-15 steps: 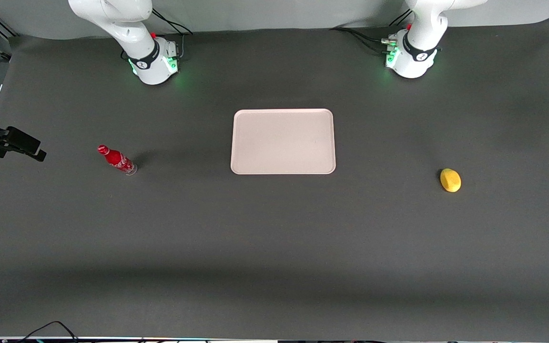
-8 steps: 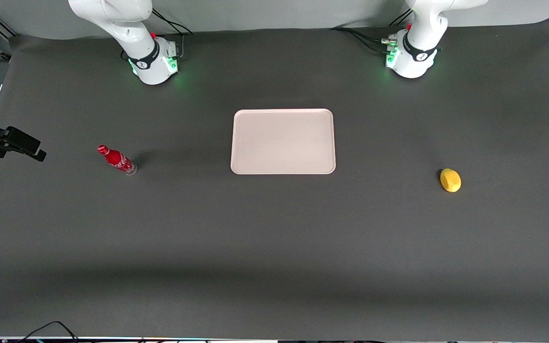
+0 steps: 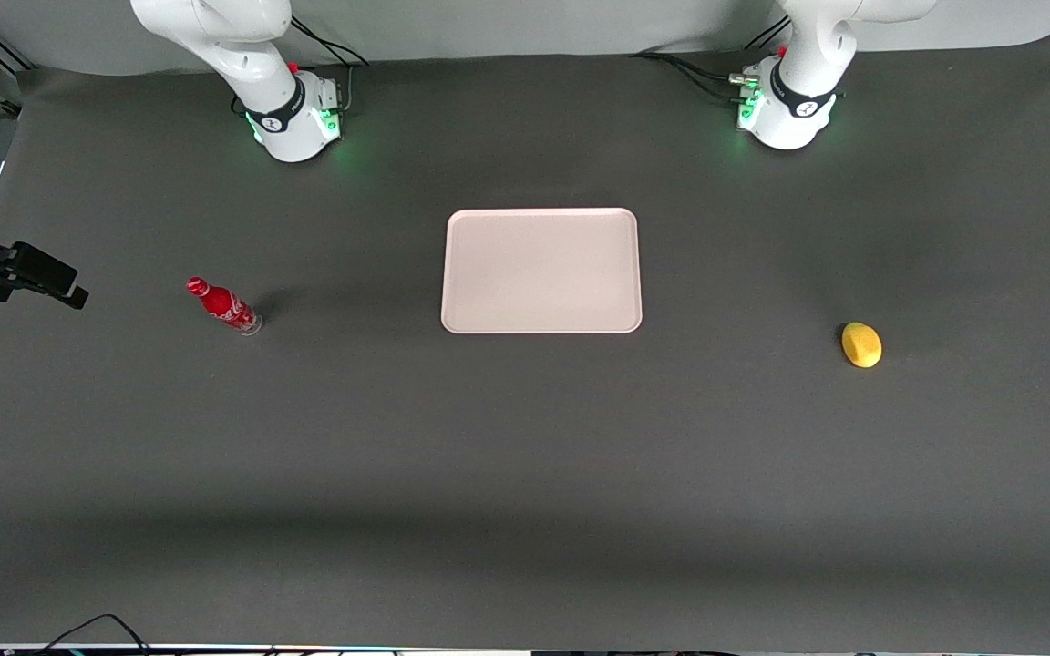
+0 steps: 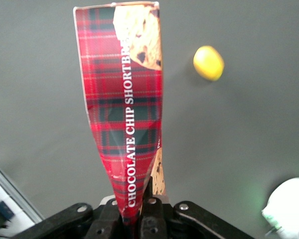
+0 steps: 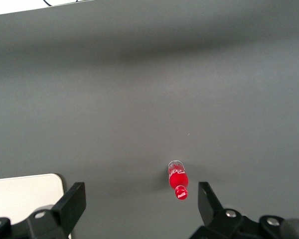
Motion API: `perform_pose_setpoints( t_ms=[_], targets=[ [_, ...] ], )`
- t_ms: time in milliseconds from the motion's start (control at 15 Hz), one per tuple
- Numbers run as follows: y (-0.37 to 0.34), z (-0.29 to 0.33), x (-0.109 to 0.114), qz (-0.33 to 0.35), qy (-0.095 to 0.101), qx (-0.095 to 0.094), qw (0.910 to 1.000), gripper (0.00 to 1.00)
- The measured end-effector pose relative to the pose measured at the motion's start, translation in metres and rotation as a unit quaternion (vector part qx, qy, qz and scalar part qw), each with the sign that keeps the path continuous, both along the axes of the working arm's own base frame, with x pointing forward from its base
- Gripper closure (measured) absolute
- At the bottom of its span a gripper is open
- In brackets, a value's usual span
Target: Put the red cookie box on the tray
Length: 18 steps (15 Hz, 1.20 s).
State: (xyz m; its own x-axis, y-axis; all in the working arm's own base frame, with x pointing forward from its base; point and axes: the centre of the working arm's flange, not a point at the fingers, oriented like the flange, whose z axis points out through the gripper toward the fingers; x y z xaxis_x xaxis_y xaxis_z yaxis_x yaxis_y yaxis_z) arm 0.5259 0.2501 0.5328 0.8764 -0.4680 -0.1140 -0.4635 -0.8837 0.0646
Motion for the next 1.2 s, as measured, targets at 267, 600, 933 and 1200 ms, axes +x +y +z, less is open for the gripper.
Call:
perform_pose_setpoints(
  t_ms=[267,600,933,1200],
  targets=[
    [-0.127,0.009,0.034,0.054,0.011,0.014,0.9984,0.90],
    [-0.265,0.012,0.042,0.118,0.018,0.034,0.9923,0.90],
    [-0.381,0.003,0.024,0.170,0.022,0.057,0.9835,0.90],
    [-0.478,-0.006,-0.011,0.202,0.020,0.077,0.9761,0.90]
  ],
)
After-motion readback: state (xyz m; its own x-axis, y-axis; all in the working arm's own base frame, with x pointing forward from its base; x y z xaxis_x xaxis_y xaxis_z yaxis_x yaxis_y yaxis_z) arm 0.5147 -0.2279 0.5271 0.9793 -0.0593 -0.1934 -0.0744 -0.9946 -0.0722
